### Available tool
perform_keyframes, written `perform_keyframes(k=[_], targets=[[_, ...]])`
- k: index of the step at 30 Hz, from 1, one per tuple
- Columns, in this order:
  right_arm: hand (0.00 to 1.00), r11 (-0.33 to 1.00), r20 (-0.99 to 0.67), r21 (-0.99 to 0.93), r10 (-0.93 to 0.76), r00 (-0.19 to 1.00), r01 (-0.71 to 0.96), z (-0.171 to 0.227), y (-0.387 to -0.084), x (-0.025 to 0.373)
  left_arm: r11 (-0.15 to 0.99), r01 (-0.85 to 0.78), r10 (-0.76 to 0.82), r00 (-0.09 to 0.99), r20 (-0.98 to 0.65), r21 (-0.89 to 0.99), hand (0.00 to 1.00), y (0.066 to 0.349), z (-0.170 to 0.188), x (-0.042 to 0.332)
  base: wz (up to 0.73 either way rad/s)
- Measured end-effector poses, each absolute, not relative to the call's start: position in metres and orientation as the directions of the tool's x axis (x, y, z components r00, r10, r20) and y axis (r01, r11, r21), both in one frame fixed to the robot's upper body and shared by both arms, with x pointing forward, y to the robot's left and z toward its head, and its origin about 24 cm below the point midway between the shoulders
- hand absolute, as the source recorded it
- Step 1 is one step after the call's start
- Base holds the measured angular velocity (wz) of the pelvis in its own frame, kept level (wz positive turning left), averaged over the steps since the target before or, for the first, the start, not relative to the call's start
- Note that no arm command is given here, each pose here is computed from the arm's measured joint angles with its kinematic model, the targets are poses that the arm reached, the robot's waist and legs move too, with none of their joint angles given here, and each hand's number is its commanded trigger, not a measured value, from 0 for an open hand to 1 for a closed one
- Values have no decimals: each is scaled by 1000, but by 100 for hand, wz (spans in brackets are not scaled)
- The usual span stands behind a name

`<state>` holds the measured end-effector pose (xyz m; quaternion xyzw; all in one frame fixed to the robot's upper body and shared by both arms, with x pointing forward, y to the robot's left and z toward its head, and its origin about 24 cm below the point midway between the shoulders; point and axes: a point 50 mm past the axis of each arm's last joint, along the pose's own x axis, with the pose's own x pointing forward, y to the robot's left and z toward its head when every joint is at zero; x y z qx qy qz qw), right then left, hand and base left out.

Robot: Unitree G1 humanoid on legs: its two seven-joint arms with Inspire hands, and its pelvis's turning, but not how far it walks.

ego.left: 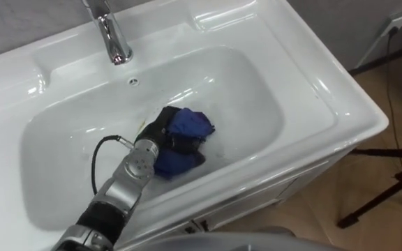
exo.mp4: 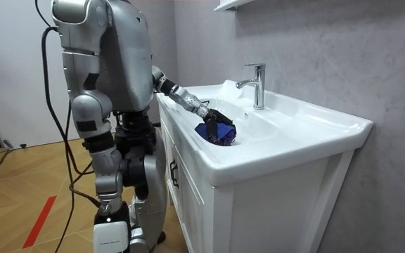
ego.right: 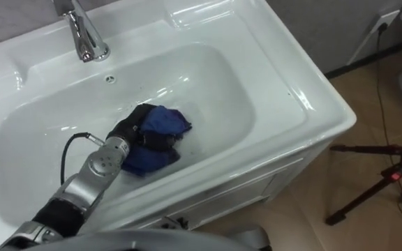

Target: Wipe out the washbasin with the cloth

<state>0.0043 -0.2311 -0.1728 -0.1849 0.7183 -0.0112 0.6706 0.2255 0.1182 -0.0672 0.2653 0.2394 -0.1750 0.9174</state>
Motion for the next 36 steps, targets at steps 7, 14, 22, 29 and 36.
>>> perform_keyframes(k=[7, 14, 22, 29, 36], targets=[[0, 924, -957, -280, -290, 0, -261, -173, -230, 18, 768, 513, -283, 808, -517, 382, 100, 102, -57, 227, 0], [0, 915, -950, -309, -312, 31, -259, -172, -232, 29, 704, 611, -421, 770, -480, 362, 100, 76, -34, 227, 0], [0, 913, -947, -316, -321, 22, -257, -172, -232, 25, 696, 626, -448, 761, -469, 352, 100, 71, -29, 230, 0], [0, 908, -939, -339, -344, 25, -246, -172, -233, 24, 697, 625, -446, 761, -471, 351, 100, 72, -29, 230, 0], [0, 905, -936, -346, -350, 27, -249, -172, -233, 22, 692, 610, -418, 775, -475, 387, 100, 76, -36, 229, 0]])
